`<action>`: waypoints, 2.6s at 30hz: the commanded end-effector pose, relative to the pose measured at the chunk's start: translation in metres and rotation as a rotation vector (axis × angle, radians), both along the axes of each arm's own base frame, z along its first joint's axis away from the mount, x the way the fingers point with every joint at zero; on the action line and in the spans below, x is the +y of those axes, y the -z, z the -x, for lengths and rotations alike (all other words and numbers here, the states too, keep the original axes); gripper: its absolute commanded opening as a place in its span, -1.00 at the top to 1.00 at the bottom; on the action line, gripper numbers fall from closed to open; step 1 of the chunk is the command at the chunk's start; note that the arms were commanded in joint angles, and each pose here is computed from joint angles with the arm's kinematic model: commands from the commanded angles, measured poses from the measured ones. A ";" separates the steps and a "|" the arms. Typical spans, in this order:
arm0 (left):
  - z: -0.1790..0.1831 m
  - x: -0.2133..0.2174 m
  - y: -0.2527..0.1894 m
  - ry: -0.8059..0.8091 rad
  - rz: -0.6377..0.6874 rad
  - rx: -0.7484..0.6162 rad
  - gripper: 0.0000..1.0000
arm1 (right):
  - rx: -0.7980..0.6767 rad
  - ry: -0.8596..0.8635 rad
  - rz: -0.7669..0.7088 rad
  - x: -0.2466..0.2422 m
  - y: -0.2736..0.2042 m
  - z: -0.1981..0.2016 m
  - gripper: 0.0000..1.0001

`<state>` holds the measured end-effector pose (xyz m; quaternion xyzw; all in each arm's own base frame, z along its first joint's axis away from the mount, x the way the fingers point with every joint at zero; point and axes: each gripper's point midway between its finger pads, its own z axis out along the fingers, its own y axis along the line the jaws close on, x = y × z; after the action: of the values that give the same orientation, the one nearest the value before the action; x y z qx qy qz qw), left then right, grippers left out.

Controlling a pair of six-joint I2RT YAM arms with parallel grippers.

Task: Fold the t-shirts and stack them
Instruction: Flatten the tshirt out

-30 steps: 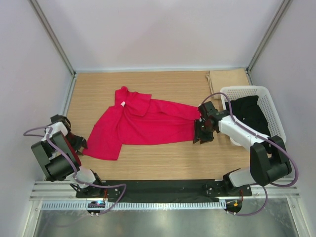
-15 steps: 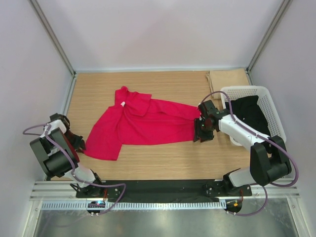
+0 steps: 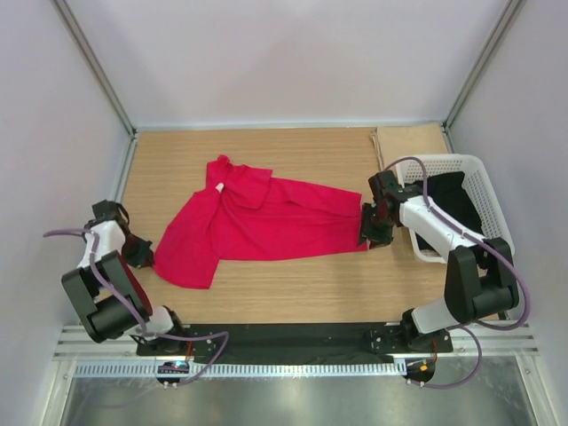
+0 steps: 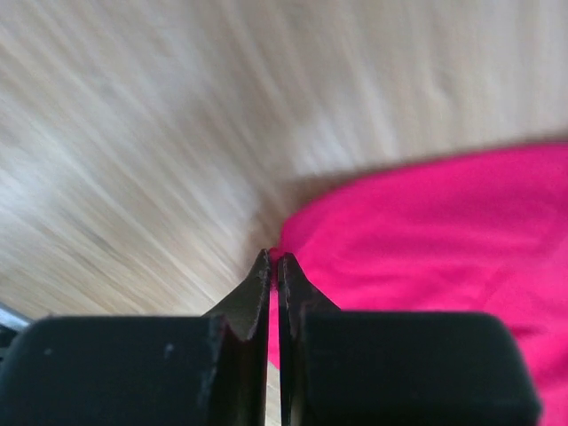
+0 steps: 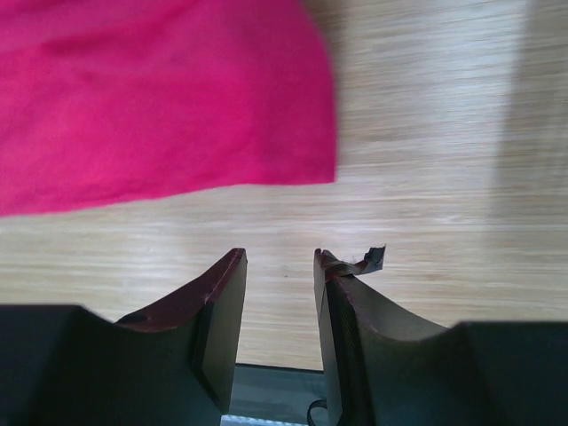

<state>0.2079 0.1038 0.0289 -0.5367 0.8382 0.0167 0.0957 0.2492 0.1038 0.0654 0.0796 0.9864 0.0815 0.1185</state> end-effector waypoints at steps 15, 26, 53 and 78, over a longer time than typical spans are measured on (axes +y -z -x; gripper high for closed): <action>-0.042 -0.044 -0.054 0.179 0.024 -0.260 1.00 | 0.003 0.349 -0.016 -0.017 0.051 -0.024 0.01; -0.056 -0.048 -0.061 0.176 0.051 -0.282 0.99 | 0.024 0.434 0.053 -0.022 0.060 -0.034 0.00; -0.080 -0.041 -0.142 0.192 -0.030 -0.473 1.00 | -0.177 0.203 0.087 -0.003 -0.019 -0.085 0.97; -0.162 -0.061 -0.600 0.456 -0.405 -1.713 1.00 | -0.942 0.194 -0.162 0.021 -0.350 -0.188 0.98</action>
<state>0.4214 0.0680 0.5055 -0.2541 0.6649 -0.2452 0.6582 0.4466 0.1313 0.3584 0.1452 0.8425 0.1603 0.4934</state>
